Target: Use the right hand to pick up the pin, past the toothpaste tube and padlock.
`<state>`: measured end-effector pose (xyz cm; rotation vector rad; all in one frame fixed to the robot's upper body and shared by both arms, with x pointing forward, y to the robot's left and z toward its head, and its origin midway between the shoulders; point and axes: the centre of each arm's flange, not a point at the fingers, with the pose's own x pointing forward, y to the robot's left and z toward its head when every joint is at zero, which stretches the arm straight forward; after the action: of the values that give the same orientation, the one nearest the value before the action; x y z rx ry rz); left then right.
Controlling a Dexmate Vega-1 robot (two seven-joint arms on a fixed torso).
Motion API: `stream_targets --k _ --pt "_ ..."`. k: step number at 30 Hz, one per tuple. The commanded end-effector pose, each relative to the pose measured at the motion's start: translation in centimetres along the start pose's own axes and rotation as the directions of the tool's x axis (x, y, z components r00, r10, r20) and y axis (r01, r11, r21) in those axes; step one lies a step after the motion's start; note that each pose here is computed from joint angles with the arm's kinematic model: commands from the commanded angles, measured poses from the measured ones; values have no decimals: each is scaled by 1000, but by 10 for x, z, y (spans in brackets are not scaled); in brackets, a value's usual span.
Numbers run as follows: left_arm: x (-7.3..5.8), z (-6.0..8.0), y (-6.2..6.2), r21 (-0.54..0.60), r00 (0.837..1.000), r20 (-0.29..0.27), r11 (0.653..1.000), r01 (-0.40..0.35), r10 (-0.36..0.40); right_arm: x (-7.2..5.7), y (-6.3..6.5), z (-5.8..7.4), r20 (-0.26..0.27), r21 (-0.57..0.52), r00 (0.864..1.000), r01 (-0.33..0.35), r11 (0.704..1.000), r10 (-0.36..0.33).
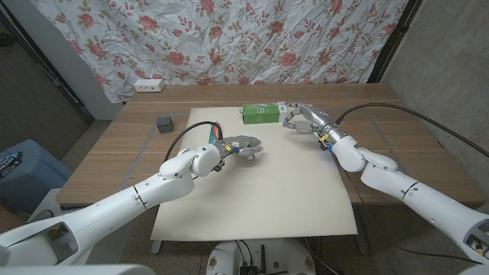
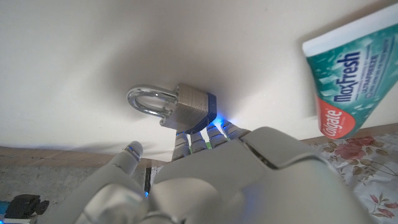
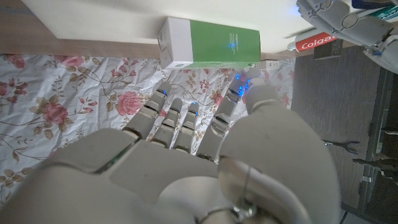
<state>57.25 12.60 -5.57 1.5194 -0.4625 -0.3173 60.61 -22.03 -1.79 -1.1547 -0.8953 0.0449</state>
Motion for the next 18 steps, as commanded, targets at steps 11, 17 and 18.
stream_targets --k 11,17,18 --pt "-1 1 -1 -7 1000 -1 1000 10 -10 6 22 0 -5 57 1000 -16 998 17" --pt "0 1 -1 -11 1000 3 1000 14 -14 7 29 -1 -8 56 999 -32 998 33" --pt "0 0 -1 -9 1000 4 1000 17 -17 7 30 -1 -10 56 999 -32 998 33"
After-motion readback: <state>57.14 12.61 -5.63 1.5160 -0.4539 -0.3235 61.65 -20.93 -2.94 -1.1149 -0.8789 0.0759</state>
